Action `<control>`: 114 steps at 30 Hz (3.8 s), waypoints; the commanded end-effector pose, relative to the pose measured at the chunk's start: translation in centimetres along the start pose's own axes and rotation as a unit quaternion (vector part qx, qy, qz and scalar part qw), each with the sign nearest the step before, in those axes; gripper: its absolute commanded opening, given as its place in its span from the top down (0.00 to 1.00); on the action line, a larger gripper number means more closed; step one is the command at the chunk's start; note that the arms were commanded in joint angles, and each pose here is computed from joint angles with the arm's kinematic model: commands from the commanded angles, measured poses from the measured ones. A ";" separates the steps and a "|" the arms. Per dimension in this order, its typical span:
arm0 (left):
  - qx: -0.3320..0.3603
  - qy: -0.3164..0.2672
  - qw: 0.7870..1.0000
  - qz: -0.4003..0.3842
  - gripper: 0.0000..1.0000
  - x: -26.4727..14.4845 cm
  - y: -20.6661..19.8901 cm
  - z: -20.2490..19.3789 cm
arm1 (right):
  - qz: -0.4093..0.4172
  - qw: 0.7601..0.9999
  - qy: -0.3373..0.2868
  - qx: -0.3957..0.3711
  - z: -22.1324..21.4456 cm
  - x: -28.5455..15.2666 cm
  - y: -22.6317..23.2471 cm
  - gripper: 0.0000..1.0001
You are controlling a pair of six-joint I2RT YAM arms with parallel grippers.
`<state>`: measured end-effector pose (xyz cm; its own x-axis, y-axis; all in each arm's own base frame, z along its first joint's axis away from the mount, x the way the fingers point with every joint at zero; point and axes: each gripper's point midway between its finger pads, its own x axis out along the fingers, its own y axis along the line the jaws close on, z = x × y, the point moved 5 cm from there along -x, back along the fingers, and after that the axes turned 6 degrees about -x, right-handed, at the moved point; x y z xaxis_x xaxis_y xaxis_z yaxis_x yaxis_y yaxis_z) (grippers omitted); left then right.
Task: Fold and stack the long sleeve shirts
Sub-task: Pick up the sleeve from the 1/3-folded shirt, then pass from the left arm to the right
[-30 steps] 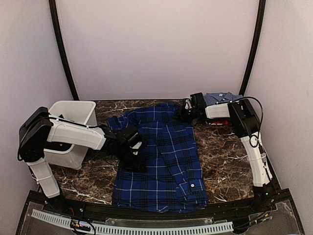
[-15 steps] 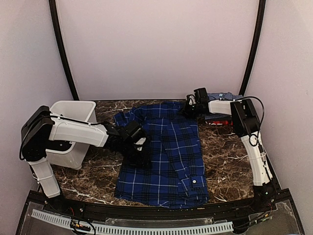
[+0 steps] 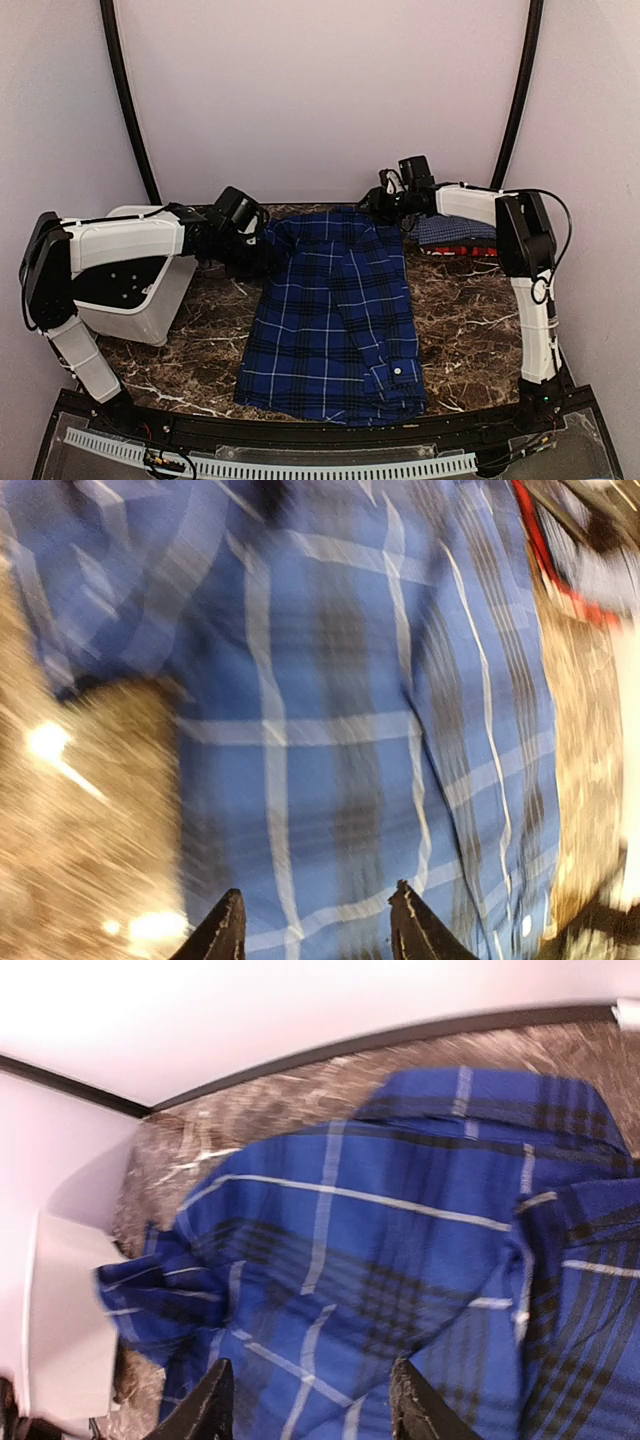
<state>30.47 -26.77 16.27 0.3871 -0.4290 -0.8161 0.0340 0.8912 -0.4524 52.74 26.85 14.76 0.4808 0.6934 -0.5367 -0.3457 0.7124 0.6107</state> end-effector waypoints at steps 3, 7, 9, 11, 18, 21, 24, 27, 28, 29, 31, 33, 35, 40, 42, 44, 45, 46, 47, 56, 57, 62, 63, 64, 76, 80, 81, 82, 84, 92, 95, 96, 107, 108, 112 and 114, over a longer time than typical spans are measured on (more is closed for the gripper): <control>-0.012 -0.076 0.996 0.050 0.50 -1.6 3.0 6.7 | 0.013 0.995 -0.068 -0.072 1.4 -5.7 6.9 0.41; -0.031 -0.091 0.993 0.062 0.48 -0.8 4.4 9.6 | 0.016 0.991 -0.093 -0.094 0.8 -8.6 9.3 0.34; -0.042 -0.090 0.994 0.055 0.48 -0.1 5.1 10.5 | 0.019 0.989 -0.105 -0.103 0.6 -10.1 10.4 0.33; -0.051 -0.082 0.994 0.050 0.48 0.7 5.8 11.0 | 0.024 0.987 -0.118 -0.110 0.1 -11.5 11.5 0.32; -0.043 -0.050 0.997 0.045 0.42 3.6 6.8 11.3 | 0.031 0.979 -0.139 -0.145 -2.8 -15.5 15.3 0.29; -0.040 -0.039 0.998 0.042 0.42 4.7 7.0 11.1 | 0.035 0.978 -0.135 -0.153 -4.3 -16.2 16.2 0.29; -0.041 -0.033 0.998 0.032 0.42 5.5 6.8 11.3 | 0.034 0.978 -0.129 -0.160 -5.5 -16.6 16.9 0.29; -0.041 -0.032 0.998 0.025 0.46 6.1 6.7 11.5 | 0.033 0.978 -0.125 -0.164 -6.4 -16.9 17.4 0.29; -0.040 -0.036 0.998 0.022 0.48 6.0 6.5 11.8 | 0.034 0.978 -0.123 -0.164 -6.7 -16.9 17.5 0.29; -0.040 -0.036 0.998 0.018 0.51 6.2 6.3 12.0 | 0.034 0.979 -0.120 -0.164 -7.0 -16.9 17.5 0.29; -0.038 -0.034 0.999 0.012 0.59 6.4 6.1 12.1 | 0.034 0.979 -0.114 -0.164 -7.4 -16.8 17.6 0.29; -0.035 -0.032 0.999 0.007 0.70 6.6 5.9 12.3 | 0.035 0.979 -0.111 -0.165 -7.7 -16.7 17.7 0.29; -0.031 -0.031 0.999 0.001 0.82 6.5 5.6 12.4 | 0.033 0.980 -0.106 -0.165 -7.9 -16.5 17.8 0.29; -0.015 -0.034 0.999 -0.009 1.00 5.0 4.4 12.9 | 0.026 0.981 -0.090 -0.169 -8.9 -15.8 17.7 0.29; 0.000 -0.043 0.999 -0.017 1.00 3.9 3.3 12.9 | 0.019 0.982 -0.087 -0.168 -9.2 -15.6 17.4 0.29; 0.020 -0.051 0.998 -0.029 1.00 2.9 1.9 12.7 | 0.012 0.982 -0.082 -0.167 -9.5 -15.4 17.0 0.29; 0.028 -0.052 0.998 -0.034 1.00 2.6 1.4 12.5 | 0.010 0.983 -0.080 -0.166 -9.6 -15.3 16.8 0.30; 0.045 -0.053 0.997 -0.045 1.00 2.0 0.2 12.1 | 0.006 0.983 -0.078 -0.165 -9.8 -15.2 16.6 0.29; 0.054 -0.052 0.996 -0.050 1.00 1.8 -0.3 11.8 | 0.003 0.984 -0.076 -0.164 -9.9 -15.2 16.5 0.29; 0.173 0.022 0.979 -0.108 1.00 2.1 -6.8 3.9 | -0.048 0.984 -0.068 -0.160 -11.5 -15.5 14.0 0.30; 0.182 0.034 0.976 -0.115 1.00 2.4 -7.3 2.9 | -0.053 0.983 -0.067 -0.160 -11.8 -15.5 13.7 0.30; 0.191 0.073 0.971 -0.125 1.00 3.7 -7.4 0.2 | -0.057 0.985 -0.048 -0.158 -13.0 -14.5 12.6 0.30; 0.194 0.079 0.969 -0.128 1.00 3.9 -7.4 -0.4 | -0.057 0.985 -0.045 -0.159 -13.3 -14.3 12.4 0.30; 0.197 0.085 0.968 -0.133 1.00 3.9 -7.5 -0.7 | -0.059 0.985 -0.042 -0.158 -13.5 -14.0 12.2 0.30; 0.248 0.128 0.953 -0.118 0.98 3.9 -5.3 -6.3 | -0.069 0.978 -0.010 -0.195 -15.9 -11.1 11.5 0.29; 0.262 0.122 0.950 -0.116 0.98 3.1 -4.8 -6.6 | -0.039 0.975 -0.018 -0.220 -16.6 -10.3 11.7 0.29; 0.265 0.121 0.950 -0.115 0.98 3.0 -4.6 -6.7 | -0.027 0.972 -0.019 -0.232 -16.8 -10.1 11.9 0.29; 0.269 0.117 0.949 -0.113 0.98 2.8 -4.5 -6.7 | -0.016 0.967 -0.024 -0.252 -17.0 -10.1 12.3 0.29; 0.276 0.114 0.948 -0.109 0.98 2.5 -4.4 -6.6 | 0.010 0.954 -0.032 -0.297 -17.8 -9.8 13.5 0.29; 0.332 0.021 0.941 -0.055 1.00 -0.6 -4.3 -3.7 | 0.053 0.898 -0.077 -0.431 -18.6 -10.0 17.0 0.25; 0.359 -0.029 0.932 -0.043 1.00 -2.5 -4.6 -2.4 | 0.087 0.873 -0.093 -0.471 -18.5 -10.5 18.2 0.23; 0.364 -0.046 0.930 -0.036 1.00 -2.7 -4.6 -2.0 | 0.093 0.865 -0.099 -0.482 -18.4 -10.6 18.5 0.20; 0.498 -0.217 0.839 -0.040 1.00 -8.0 -4.9 -1.5 | 0.116 0.770 -0.187 -0.598 -17.1 -11.8 20.7 0.12; 0.515 -0.231 0.825 -0.027 1.00 -8.6 -4.8 -1.4 | 0.119 0.765 -0.186 -0.605 -17.1 -11.7 20.8 0.12; 0.569 -0.275 0.775 -0.001 1.00 -9.3 -4.9 -2.6 | 0.148 0.749 -0.167 -0.623 -16.8 -10.8 22.2 0.12; 0.594 -0.296 0.748 0.019 1.00 -9.2 -4.4 -3.5 | 0.161 0.745 -0.159 -0.627 -16.7 -10.6 22.7 0.12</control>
<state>24.36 -27.59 23.03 0.6496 -0.5779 -0.4940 0.7483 0.6006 0.2815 26.31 36.17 22.53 0.3740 0.8972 -0.2350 -0.8789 0.2619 -0.3988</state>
